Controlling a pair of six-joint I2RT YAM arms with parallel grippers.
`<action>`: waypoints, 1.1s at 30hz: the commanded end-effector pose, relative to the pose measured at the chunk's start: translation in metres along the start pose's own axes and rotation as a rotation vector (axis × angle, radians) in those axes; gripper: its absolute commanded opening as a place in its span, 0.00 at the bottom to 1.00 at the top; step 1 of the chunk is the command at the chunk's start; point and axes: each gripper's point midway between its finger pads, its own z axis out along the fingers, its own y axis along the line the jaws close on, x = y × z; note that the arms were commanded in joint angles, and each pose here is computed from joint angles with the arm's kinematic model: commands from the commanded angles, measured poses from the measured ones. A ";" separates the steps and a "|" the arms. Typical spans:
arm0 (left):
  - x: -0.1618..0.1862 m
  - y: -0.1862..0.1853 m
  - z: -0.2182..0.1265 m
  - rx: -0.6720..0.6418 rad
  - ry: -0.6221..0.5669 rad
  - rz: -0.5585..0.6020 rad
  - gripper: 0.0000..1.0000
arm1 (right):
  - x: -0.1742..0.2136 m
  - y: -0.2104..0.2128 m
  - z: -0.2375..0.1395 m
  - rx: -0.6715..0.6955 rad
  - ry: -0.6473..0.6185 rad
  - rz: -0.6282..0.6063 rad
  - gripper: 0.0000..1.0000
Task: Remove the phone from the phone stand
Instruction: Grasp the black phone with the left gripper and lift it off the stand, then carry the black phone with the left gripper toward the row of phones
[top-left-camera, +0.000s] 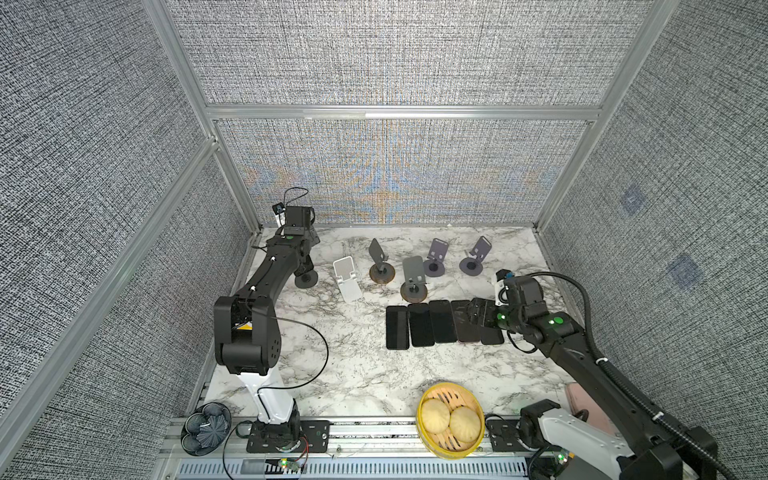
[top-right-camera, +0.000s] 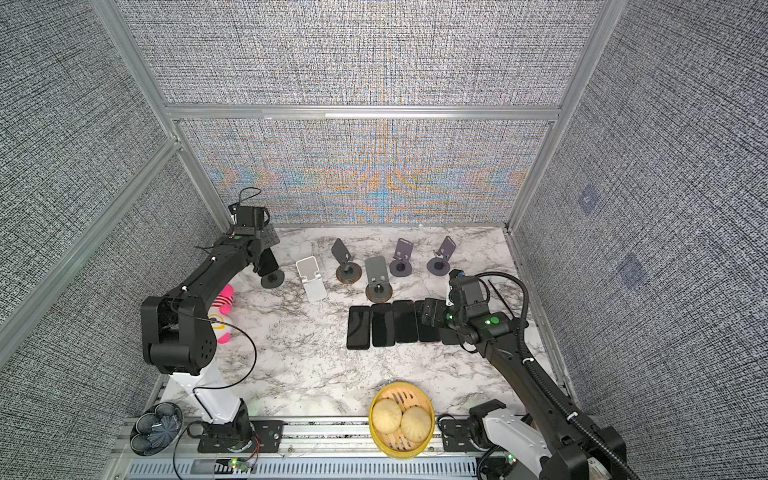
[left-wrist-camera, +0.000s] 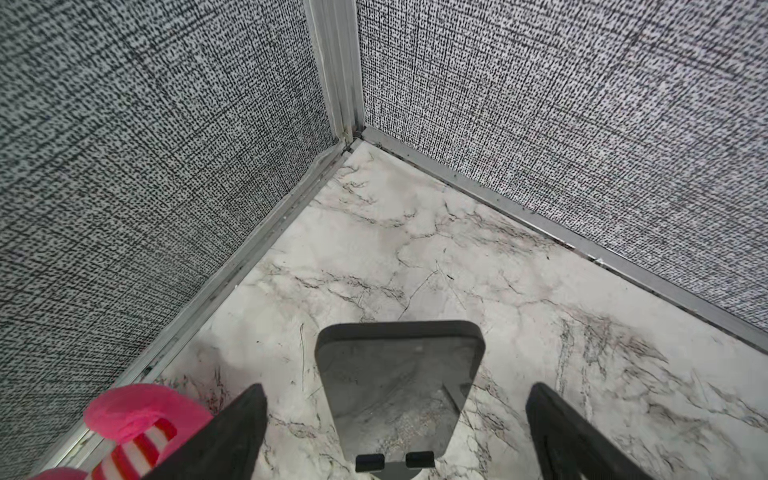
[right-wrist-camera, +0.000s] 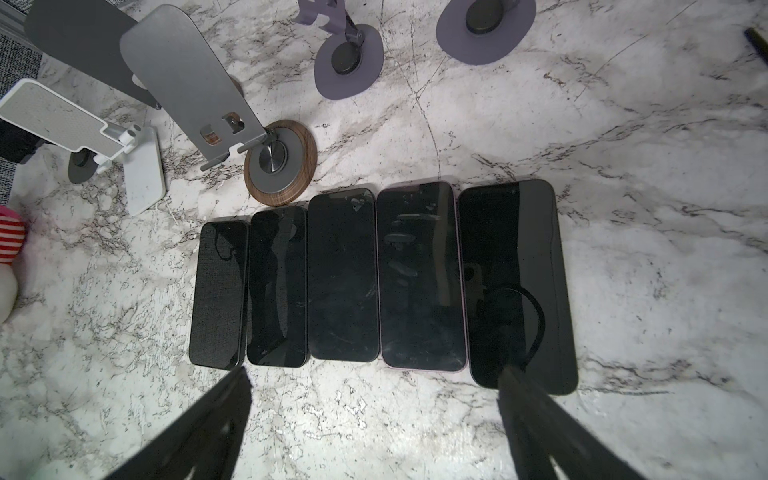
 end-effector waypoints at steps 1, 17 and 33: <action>0.000 0.002 0.006 0.000 -0.001 0.009 0.98 | 0.001 -0.001 0.001 0.006 0.003 -0.012 0.94; 0.040 0.006 0.047 -0.028 0.073 0.030 0.98 | 0.001 0.002 0.007 -0.012 0.013 -0.005 0.94; 0.049 0.009 0.054 -0.045 0.085 0.019 0.76 | -0.003 0.011 0.008 -0.052 0.005 0.002 0.94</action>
